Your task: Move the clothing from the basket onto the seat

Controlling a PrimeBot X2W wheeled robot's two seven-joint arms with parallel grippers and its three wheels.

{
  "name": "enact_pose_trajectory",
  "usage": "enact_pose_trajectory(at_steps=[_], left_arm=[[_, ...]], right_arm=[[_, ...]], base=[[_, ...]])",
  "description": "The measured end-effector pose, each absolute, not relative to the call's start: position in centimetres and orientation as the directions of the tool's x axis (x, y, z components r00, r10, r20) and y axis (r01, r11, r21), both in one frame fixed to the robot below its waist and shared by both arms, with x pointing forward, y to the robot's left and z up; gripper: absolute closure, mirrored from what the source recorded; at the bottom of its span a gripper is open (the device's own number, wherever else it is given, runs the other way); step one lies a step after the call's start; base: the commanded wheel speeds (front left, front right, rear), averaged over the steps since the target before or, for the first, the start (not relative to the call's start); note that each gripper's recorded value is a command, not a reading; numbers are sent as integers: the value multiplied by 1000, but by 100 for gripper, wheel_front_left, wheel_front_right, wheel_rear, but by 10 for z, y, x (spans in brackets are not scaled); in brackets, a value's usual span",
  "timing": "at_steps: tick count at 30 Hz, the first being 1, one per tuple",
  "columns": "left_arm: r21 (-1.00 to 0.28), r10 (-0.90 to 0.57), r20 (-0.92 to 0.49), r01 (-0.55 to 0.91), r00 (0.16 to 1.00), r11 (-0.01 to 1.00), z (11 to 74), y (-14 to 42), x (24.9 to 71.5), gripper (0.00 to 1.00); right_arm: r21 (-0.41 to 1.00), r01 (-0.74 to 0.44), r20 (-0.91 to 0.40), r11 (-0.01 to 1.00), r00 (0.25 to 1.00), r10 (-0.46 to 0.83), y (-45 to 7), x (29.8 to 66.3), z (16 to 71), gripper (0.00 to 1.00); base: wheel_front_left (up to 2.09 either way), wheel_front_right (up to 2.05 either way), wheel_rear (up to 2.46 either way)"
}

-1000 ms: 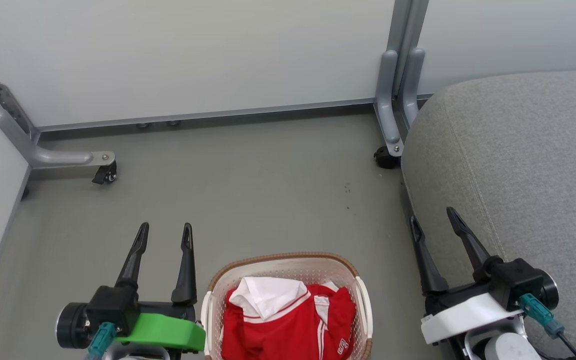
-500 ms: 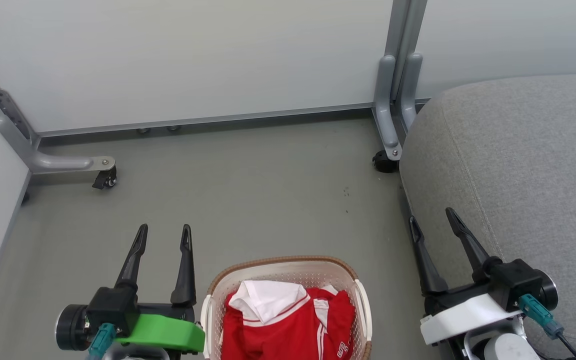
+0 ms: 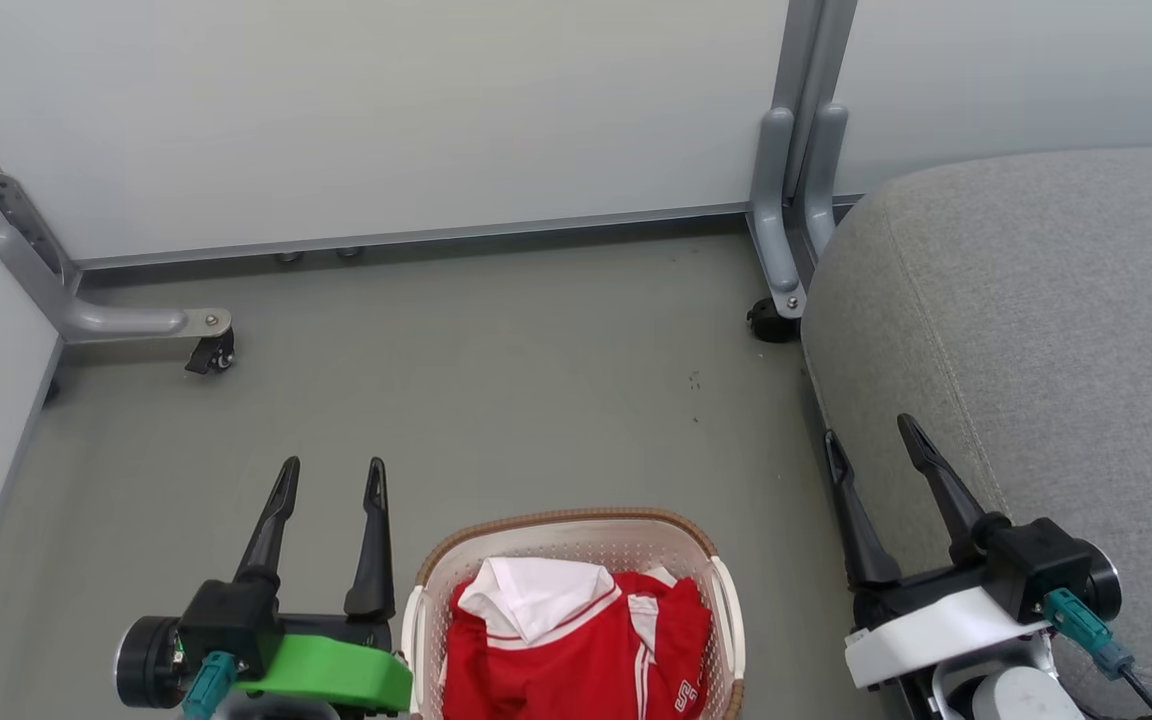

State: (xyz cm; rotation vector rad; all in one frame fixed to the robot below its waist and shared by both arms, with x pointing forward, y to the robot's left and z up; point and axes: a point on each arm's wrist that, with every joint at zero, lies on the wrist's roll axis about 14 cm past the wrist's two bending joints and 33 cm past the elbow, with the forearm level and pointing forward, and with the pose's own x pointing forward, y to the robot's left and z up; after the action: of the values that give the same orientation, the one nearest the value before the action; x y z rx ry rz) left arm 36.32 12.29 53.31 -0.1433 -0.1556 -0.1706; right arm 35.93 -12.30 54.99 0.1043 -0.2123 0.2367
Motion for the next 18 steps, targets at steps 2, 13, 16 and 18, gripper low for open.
enact_pose_trajectory(at_steps=[2, 13, 16, 18], left_arm=[[-130, -161, 157, 182, 974, 975, 530, 122, 364, 0], [-122, -222, 100, 234, 970, 965, 510, 104, 385, 0], [-106, -255, 58, 260, 965, 960, 496, 96, 392, 0], [-96, -279, 23, 280, 960, 955, 483, 90, 396, 0]], right_arm=[[79, -241, 216, 967, 951, 220, -124, 360, 548, 0], [89, -204, 194, 975, 963, 184, -135, 382, 540, 0], [88, -194, 183, 977, 967, 175, -139, 393, 535, 0], [88, -192, 178, 978, 968, 174, -140, 401, 533, 0]], base=[[0, 0, 0], [0, 0, 0], [0, 0, 0], [0, 0, 0]])
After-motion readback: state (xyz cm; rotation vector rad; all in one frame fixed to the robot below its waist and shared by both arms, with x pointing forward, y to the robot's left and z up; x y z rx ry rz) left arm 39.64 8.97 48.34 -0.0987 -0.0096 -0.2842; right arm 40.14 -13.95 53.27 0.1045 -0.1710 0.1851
